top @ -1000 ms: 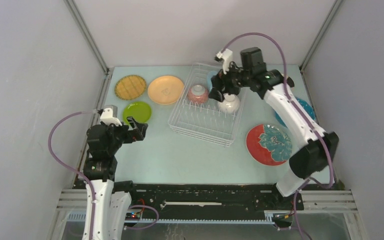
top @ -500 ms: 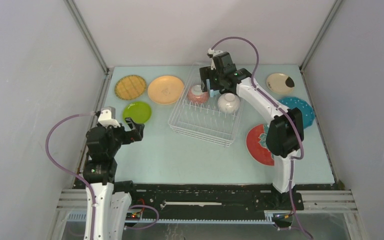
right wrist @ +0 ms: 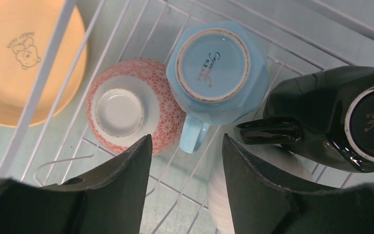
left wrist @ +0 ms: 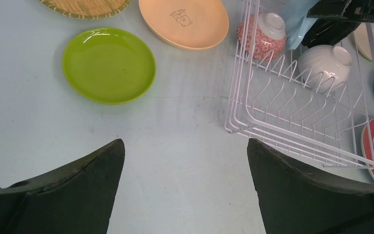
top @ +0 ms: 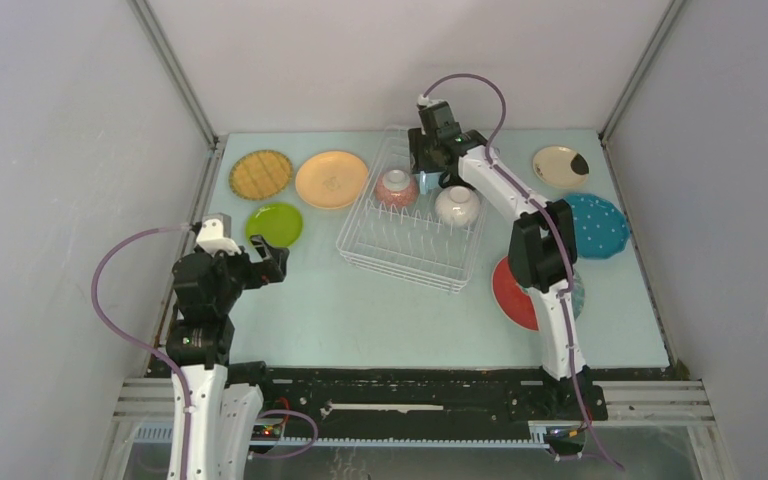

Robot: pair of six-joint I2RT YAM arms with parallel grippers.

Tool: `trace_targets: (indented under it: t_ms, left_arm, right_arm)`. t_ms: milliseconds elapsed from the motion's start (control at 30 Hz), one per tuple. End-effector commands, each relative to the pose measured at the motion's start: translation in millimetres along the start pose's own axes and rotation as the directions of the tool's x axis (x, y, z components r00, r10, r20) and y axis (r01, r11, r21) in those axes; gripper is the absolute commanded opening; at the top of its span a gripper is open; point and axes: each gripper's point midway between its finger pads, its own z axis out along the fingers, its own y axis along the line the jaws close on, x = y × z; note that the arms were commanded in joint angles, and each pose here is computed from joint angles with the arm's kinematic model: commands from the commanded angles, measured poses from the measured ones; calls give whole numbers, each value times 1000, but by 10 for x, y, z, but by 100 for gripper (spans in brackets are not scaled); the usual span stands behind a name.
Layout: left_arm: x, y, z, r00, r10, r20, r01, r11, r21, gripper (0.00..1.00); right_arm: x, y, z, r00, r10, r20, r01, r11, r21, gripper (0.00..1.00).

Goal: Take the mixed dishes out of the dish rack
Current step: Pick up the cup from the dish rack.

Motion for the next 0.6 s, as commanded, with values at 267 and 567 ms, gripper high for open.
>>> trace_targets:
  t_ms: [267,567]
  left_arm:
    - [-184,-64,-24,999,19,39,-20,1000,16,100]
    - [-179,-53,-7,999,15,33,-16,1000,12,100]
  right_arm:
    - [-1,-134,312,998,59,-17,-58,997,44,53]
    - [114,-312,481,997,66,-36,-61,991,123,48]
